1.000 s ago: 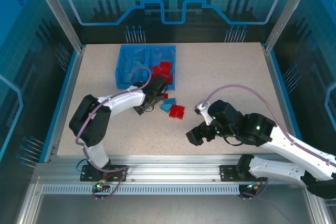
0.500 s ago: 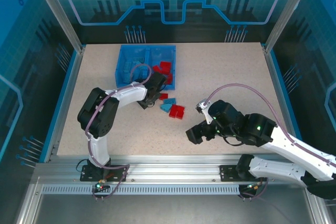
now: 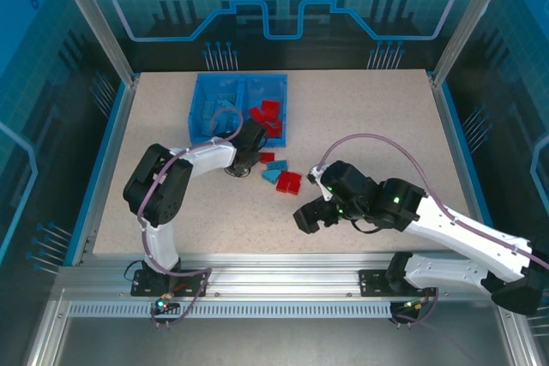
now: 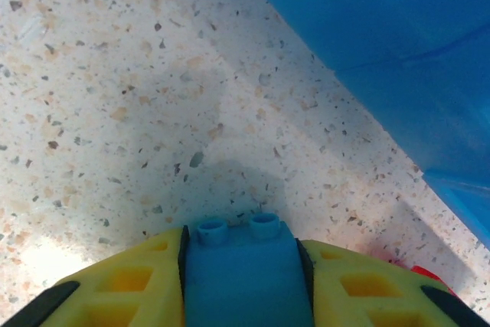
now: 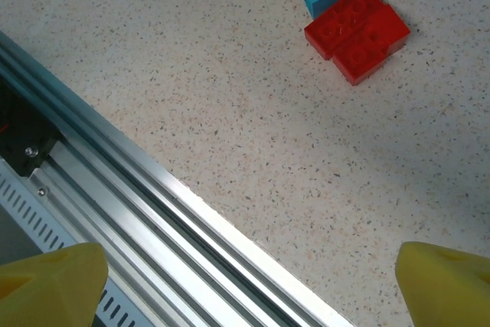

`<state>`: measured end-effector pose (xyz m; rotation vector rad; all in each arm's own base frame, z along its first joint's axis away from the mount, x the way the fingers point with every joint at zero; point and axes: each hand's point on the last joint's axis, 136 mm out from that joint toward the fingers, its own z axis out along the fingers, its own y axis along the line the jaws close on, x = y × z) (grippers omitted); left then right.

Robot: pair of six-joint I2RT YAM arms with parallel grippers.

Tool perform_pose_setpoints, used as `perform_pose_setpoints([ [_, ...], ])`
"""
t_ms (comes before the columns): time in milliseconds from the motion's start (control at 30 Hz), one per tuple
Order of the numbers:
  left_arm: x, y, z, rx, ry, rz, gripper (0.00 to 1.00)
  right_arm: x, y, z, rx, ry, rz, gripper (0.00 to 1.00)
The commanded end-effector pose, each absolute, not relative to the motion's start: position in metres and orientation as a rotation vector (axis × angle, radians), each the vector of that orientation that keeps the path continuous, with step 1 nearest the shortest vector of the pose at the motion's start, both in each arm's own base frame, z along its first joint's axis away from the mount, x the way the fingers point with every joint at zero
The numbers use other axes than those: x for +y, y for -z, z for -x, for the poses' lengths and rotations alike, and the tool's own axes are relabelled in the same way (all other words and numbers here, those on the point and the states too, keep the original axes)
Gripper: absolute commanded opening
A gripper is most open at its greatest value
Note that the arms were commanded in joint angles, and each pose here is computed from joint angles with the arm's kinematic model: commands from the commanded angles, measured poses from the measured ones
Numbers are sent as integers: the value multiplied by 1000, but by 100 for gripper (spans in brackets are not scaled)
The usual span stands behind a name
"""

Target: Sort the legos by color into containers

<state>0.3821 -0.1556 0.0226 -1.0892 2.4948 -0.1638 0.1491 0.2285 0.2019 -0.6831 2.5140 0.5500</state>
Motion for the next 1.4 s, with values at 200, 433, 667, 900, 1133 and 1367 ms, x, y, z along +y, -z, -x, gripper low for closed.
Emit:
perform_pose_setpoints([
  [200, -141, -101, -363, 2474, 214, 865, 19, 234, -234, -175, 2338, -607, 470, 99],
  [433, -76, -204, -403, 2190, 25, 783, 21, 217, -248, -185, 2266, -575, 359, 100],
  [667, -46, -193, -483, 2205, -27, 835, 21, 217, -242, -181, 2307, -583, 340, 100],
  [900, -46, -145, -555, 2326, -33, 820, 22, 210, -242, -176, 2322, -587, 320, 100],
  [1133, -45, -116, -562, 2376, -69, 843, 44, 204, -244, -175, 2314, -589, 295, 100],
  [1367, -51, -142, -546, 2377, 7, 848, 55, 211, -243, -178, 2311, -591, 308, 100],
])
